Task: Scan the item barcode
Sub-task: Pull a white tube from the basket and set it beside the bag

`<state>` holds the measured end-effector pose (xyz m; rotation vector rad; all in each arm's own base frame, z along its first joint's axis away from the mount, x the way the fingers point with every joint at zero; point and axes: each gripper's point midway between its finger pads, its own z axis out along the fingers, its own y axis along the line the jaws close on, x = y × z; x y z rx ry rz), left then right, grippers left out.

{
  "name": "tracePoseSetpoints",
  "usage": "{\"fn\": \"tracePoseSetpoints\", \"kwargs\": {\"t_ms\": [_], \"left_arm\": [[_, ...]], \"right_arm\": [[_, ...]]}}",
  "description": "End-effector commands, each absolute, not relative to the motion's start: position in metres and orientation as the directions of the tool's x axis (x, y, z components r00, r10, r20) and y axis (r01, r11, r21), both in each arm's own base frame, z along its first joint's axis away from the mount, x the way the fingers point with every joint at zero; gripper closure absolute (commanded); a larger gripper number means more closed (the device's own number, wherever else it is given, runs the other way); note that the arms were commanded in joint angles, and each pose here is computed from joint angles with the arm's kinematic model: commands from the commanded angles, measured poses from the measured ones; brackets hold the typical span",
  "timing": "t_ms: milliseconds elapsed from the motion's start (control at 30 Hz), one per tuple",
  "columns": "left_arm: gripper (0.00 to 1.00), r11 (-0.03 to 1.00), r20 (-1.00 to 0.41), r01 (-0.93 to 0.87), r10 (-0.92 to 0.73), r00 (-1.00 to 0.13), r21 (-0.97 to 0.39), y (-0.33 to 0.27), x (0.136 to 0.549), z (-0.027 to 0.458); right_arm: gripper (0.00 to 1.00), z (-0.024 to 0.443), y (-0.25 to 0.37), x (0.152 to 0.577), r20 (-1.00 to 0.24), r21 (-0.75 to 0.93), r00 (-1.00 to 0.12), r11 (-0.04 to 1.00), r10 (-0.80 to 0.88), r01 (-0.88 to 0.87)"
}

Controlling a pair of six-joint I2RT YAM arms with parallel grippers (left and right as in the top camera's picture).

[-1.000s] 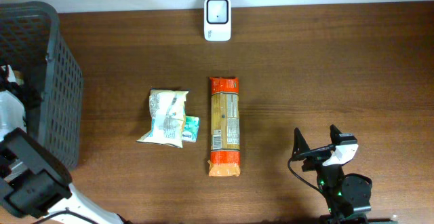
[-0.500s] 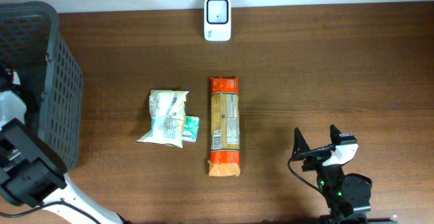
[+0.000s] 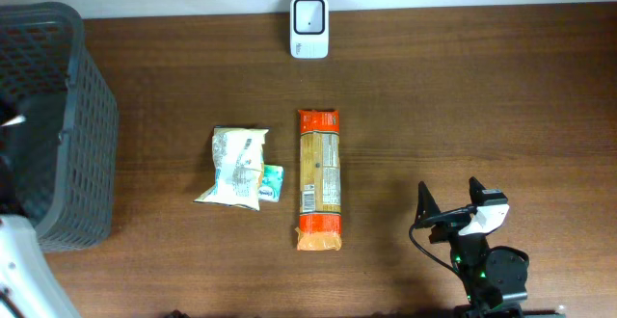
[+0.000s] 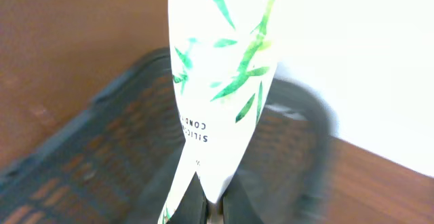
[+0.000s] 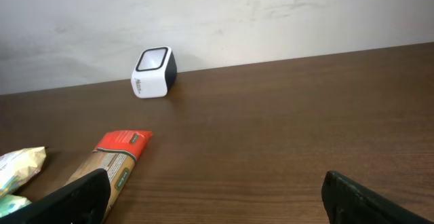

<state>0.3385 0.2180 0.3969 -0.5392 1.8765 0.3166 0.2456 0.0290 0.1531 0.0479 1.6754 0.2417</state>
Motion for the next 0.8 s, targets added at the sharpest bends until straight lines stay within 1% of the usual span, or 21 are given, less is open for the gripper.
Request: {"fn": "tracePoseSetpoints", "kwargs": {"t_ms": [0,67,133,200,267,367,467,567,633,667,700,733,767], "left_arm": [[1.00,0.964,-0.861,-0.214,-0.239,-0.450,-0.156,0.110,0.376,0.363],[1.00,0.980,-0.790,-0.125,-0.197,-0.581,-0.152,0.061,0.385,0.328],[1.00,0.991,-0.676,-0.052,-0.124,-0.727,-0.126,0.016,0.393,0.278],[1.00,0.997,-0.535,-0.037,-0.068,-0.842,-0.070,-0.003,0.394,0.226],[1.00,0.997,-0.409,-0.046,-0.068,-0.910,-0.062,-0.006,0.398,0.179],[1.00,0.996,-0.214,-0.075,-0.085,-0.973,-0.055,-0.007,0.396,0.112],[1.00,0.997,-0.046,-0.072,-0.074,-0.996,-0.041,-0.011,0.384,0.059],[1.00,0.997,0.020,-0.063,-0.062,-0.998,-0.046,-0.017,0.382,0.031],[1.00,0.998,0.023,-0.031,-0.030,-0.999,-0.053,-0.027,0.381,0.027],[0.91,0.999,0.020,-0.017,-0.016,-1.000,-0.044,-0.030,0.382,0.027],[0.50,1.000,0.019,-0.011,-0.010,-1.000,-0.029,-0.030,0.382,0.027],[0.01,1.000,0.021,-0.010,-0.010,-1.000,-0.027,-0.029,0.381,0.027],[0.01,0.999,0.020,-0.016,-0.016,-1.000,-0.027,-0.027,0.382,0.027]], "right_arm": [[0.01,0.150,0.030,0.246,-0.976,0.191,-0.127,0.975,0.177,-0.114],[0.01,0.150,0.030,0.246,-0.976,0.191,-0.127,0.975,0.177,-0.114],[0.01,0.150,0.030,0.246,-0.976,0.191,-0.127,0.975,0.177,-0.114],[0.01,0.150,0.030,0.246,-0.976,0.191,-0.127,0.975,0.177,-0.114],[0.01,0.150,0.030,0.246,-0.976,0.191,-0.127,0.975,0.177,-0.114],[0.01,0.150,0.030,0.246,-0.976,0.191,-0.127,0.975,0.177,-0.114],[0.01,0.150,0.030,0.246,-0.976,0.191,-0.127,0.975,0.177,-0.114],[0.01,0.150,0.030,0.246,-0.976,0.191,-0.127,0.975,0.177,-0.114],[0.01,0.150,0.030,0.246,-0.976,0.191,-0.127,0.975,0.177,-0.114],[0.01,0.150,0.030,0.246,-0.976,0.191,-0.127,0.975,0.177,-0.114],[0.01,0.150,0.030,0.246,-0.976,0.191,-0.127,0.975,0.177,-0.114],[0.01,0.150,0.030,0.246,-0.976,0.191,-0.127,0.975,0.177,-0.114],[0.01,0.150,0.030,0.246,-0.976,0.191,-0.127,0.975,0.177,-0.114]]}}
